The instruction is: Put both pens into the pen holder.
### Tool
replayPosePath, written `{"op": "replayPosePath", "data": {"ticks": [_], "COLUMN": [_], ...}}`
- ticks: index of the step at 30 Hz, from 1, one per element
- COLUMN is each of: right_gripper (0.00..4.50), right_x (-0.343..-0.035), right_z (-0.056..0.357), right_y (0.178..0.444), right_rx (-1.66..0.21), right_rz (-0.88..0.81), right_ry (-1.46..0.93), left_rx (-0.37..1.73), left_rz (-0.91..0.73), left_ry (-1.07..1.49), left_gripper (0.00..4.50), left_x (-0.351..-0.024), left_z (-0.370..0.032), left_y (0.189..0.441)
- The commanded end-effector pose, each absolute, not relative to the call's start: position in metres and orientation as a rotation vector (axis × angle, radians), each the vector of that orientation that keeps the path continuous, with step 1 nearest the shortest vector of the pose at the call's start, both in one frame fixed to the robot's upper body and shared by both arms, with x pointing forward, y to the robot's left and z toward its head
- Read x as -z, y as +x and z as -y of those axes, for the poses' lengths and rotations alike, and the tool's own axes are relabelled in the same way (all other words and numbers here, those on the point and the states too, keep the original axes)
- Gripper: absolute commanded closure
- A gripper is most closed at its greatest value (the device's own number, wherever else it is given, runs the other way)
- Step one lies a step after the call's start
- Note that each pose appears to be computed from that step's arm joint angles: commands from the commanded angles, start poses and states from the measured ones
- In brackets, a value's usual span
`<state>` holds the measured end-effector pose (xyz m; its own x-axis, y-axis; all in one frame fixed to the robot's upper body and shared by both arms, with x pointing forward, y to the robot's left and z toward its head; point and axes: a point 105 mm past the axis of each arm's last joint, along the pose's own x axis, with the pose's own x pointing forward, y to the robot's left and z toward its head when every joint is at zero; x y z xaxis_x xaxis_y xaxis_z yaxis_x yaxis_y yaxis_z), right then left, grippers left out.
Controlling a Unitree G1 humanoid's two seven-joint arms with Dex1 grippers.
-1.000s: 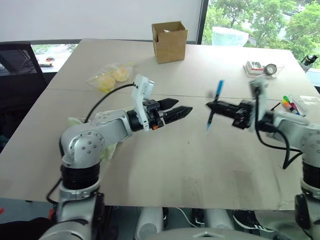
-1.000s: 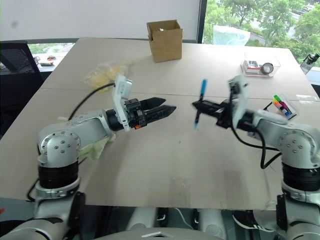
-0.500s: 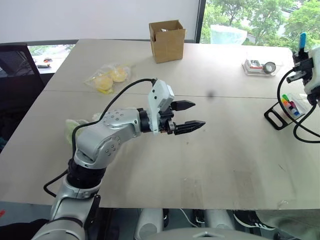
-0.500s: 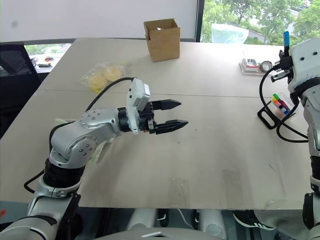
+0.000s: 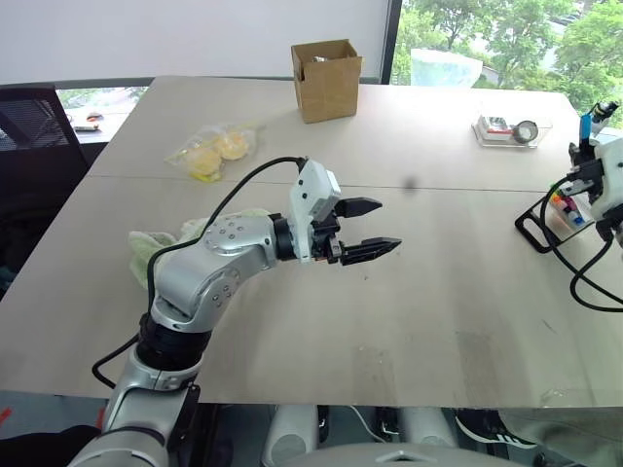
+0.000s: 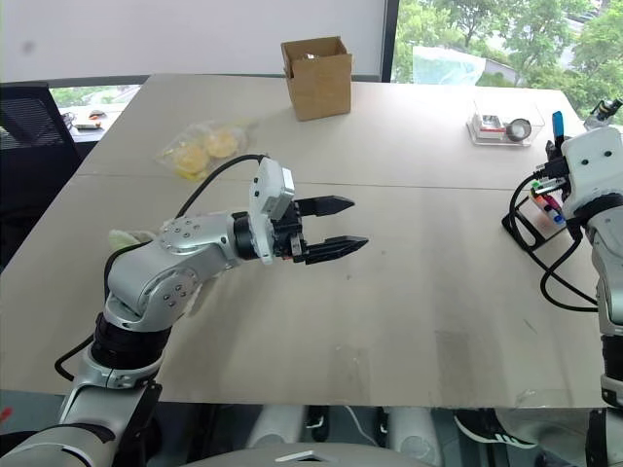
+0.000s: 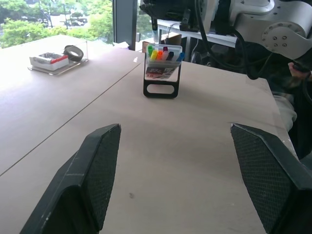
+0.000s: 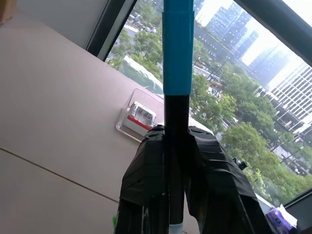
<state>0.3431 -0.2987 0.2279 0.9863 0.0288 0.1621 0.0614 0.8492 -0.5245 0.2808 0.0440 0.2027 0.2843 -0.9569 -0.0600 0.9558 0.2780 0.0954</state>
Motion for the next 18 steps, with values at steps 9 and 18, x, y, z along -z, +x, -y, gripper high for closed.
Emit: {"op": "replayPosePath", "data": {"ticks": [9,18], "right_gripper": [4.5,4.5], "right_x": [-0.233,-0.241], "right_z": [0.297,0.29], "right_y": [0.332,0.325], "right_rx": [0.026,0.012], "right_rz": [0.216,0.27], "right_ry": [-0.552,-0.549], "left_rx": [1.305,1.311], "left_rz": [0.076,0.093], "left_ry": [0.131,0.125], "left_gripper": [0.78,0.78], "left_x": [-0.214,-0.215], "left_z": [-0.044,-0.046], "left_y": [0.274,0.272]}}
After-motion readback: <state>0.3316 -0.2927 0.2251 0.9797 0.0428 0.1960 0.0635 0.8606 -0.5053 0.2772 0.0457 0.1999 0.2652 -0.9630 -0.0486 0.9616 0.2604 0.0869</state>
